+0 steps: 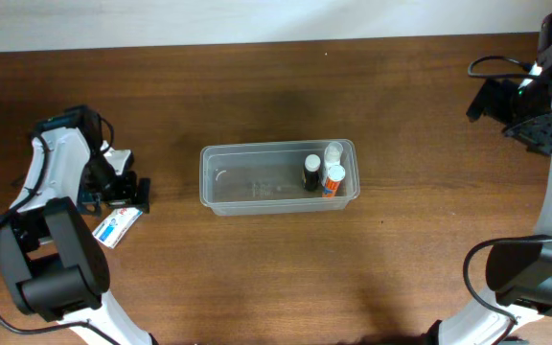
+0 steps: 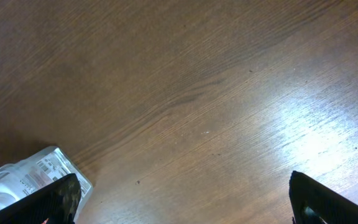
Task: Pack container
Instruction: 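Lower left gripper onto the Panadol box and close on it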
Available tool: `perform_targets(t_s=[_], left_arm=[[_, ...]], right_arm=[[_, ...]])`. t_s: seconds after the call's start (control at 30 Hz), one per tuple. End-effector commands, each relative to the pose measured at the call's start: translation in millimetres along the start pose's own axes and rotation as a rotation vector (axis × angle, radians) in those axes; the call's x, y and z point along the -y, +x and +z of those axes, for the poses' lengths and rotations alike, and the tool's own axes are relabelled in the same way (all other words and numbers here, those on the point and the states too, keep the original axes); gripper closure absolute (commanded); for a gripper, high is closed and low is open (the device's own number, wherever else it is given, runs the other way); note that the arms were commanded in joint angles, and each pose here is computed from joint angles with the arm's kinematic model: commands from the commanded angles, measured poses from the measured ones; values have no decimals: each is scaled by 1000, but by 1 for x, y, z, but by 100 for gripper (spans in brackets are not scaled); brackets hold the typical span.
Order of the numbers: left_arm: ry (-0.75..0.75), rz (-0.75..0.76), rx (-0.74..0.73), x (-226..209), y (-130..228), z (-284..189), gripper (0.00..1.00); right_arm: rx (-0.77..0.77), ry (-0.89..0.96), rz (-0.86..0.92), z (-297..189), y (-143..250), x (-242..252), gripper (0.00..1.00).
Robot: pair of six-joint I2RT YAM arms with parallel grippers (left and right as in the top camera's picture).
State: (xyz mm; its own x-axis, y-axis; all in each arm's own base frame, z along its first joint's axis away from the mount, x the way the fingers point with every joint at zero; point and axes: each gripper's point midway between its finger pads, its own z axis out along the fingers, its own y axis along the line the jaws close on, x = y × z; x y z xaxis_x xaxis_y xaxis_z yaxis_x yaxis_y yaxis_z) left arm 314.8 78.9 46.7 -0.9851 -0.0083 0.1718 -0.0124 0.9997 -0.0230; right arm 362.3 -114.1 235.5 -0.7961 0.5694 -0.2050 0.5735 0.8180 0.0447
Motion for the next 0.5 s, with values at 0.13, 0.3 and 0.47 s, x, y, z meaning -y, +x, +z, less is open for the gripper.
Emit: perform_targets(t_s=[0.13, 0.3, 0.47], left_arm=[[-22, 63, 45, -6, -15, 7, 1], [-23, 90, 50, -7, -17, 9, 1], [-18, 90, 44, -6, -15, 10, 1]], right_arm=[[31, -1, 13, -10, -2, 1, 2], [31, -1, 13, -10, -2, 1, 2], [31, -1, 13, -10, -2, 1, 2]])
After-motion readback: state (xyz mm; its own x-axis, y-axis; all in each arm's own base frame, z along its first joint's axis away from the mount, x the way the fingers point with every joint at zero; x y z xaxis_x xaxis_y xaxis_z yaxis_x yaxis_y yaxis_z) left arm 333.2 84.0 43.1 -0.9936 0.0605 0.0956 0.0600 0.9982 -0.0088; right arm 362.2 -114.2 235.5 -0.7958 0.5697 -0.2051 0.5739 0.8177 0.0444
